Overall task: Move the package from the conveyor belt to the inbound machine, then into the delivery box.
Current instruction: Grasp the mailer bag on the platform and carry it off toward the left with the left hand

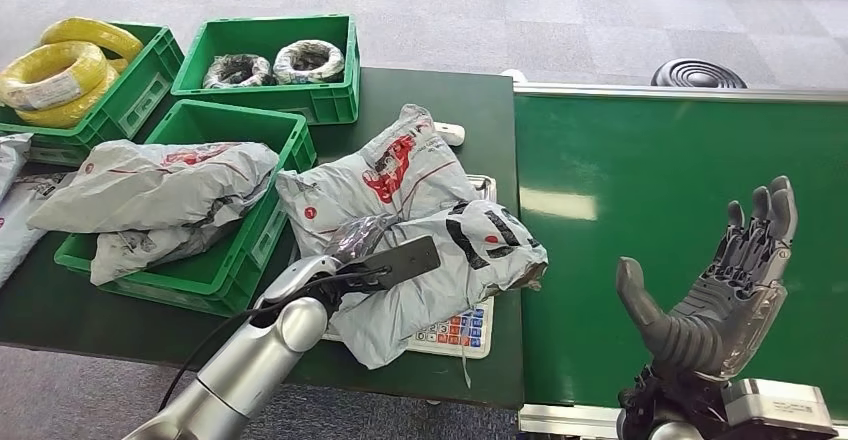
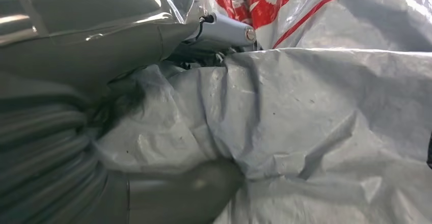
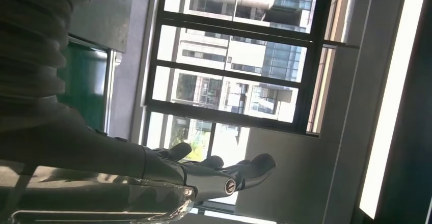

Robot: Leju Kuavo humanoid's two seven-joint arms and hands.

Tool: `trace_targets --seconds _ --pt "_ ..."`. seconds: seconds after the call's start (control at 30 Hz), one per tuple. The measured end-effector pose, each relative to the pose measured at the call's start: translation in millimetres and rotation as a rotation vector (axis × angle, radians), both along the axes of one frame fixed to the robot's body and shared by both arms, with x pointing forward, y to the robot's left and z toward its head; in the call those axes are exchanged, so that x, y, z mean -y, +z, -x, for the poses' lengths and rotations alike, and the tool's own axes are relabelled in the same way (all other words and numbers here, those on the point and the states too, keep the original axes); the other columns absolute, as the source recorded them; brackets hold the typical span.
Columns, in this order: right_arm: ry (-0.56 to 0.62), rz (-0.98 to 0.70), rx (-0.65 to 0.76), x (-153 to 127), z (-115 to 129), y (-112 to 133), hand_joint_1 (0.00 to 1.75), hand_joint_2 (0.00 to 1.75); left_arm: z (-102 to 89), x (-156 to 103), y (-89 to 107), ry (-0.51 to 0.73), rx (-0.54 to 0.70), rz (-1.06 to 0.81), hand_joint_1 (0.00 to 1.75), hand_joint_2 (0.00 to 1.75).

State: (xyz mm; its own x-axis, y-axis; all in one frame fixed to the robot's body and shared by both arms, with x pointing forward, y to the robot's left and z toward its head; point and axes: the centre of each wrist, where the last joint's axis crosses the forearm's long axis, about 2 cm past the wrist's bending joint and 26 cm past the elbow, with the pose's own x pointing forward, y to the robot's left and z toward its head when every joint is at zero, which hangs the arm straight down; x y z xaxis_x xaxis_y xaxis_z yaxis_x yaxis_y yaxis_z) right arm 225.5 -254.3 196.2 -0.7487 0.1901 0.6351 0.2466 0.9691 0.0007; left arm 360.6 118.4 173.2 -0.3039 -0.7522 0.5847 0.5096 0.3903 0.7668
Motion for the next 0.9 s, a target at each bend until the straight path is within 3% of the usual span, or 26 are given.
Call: trace_targets --seconds 0.37,0.53,0.6,0.73,0.9 --pt "-0.008 0.002 -0.001 0 1 -1 0.0 1.75 -2.7 0 2.4 0.027 0.019 0.058 1.75 1.75" --pt "-0.006 0.009 -0.012 0 4 -4 0.0 1.75 -2.5 -6 20.9 0.079 0.152 0.207 1.75 1.75" --pt "-0.008 0.012 -0.019 1 7 -6 0.0 1.75 -0.1 -11 43.5 0.109 0.323 0.27 1.75 1.75" --pt "-0.025 0.018 -0.023 6 17 -12 0.0 1.75 12.6 -26 103.8 0.198 0.835 0.34 1.75 1.75" --pt "-0.043 0.015 -0.037 8 27 -17 0.0 1.75 36.6 -47 148.3 0.275 1.31 0.393 1.75 1.75"
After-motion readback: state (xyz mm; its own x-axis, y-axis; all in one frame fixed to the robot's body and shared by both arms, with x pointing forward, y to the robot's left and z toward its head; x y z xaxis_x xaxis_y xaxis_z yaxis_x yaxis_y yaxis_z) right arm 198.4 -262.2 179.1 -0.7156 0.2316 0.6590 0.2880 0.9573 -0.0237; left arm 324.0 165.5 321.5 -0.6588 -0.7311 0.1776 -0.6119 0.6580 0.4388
